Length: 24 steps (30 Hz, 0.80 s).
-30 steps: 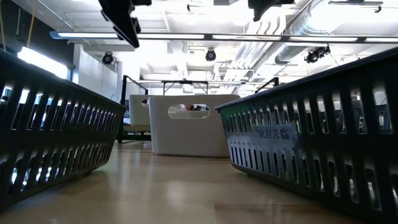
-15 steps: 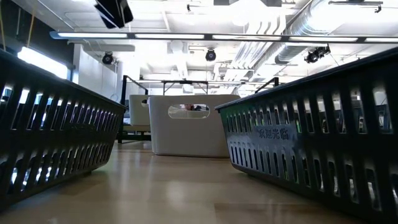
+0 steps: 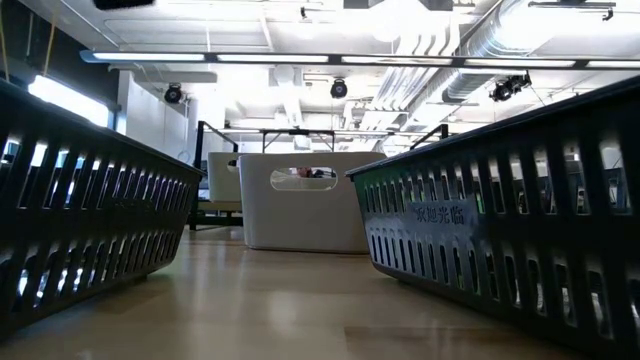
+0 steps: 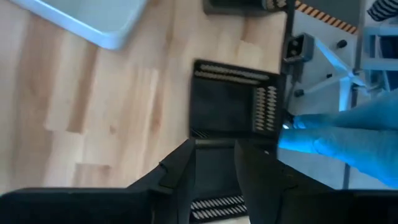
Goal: Stack baskets on shelf by color
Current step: Put the middle black bin on the shelf
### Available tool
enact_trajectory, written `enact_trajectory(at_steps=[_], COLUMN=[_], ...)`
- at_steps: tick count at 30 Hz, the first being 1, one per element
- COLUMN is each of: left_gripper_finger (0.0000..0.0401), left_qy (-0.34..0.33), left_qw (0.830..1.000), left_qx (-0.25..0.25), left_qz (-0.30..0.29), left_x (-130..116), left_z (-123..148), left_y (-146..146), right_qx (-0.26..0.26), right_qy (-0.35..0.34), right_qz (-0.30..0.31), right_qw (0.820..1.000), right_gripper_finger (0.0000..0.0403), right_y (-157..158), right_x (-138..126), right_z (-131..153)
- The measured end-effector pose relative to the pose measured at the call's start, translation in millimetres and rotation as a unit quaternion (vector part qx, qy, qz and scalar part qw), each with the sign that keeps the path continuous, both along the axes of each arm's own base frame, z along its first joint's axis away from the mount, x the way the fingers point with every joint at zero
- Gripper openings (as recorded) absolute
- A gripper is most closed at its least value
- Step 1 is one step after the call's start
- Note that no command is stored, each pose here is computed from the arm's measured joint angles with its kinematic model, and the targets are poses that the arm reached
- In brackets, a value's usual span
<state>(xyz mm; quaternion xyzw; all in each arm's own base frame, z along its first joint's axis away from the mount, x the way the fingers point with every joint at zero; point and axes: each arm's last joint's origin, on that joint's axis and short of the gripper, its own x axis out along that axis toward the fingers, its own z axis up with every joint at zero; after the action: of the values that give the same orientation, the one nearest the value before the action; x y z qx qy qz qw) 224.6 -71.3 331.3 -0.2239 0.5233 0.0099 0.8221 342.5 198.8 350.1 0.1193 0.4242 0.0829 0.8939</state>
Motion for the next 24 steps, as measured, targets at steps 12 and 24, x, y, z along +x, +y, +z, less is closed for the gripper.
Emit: enact_trajectory(at_steps=[12, 24], left_gripper_finger=[0.0099, 0.0097], left_qy=[0.009, 0.009], left_qw=[0.999, 0.999], left_qx=[-0.015, -0.018], left_qz=[0.027, 0.027], left_x=[-25, -37], left_z=[0, 0], left_y=[-54, -72], right_qx=[0.039, 0.034], right_qy=[-0.124, -0.232], right_qz=[0.02, 0.064], right_qw=[0.991, 0.97], right_gripper_finger=[0.0094, 0.0094], right_y=[12, 33], right_x=[22, 60], right_z=[10, -13])
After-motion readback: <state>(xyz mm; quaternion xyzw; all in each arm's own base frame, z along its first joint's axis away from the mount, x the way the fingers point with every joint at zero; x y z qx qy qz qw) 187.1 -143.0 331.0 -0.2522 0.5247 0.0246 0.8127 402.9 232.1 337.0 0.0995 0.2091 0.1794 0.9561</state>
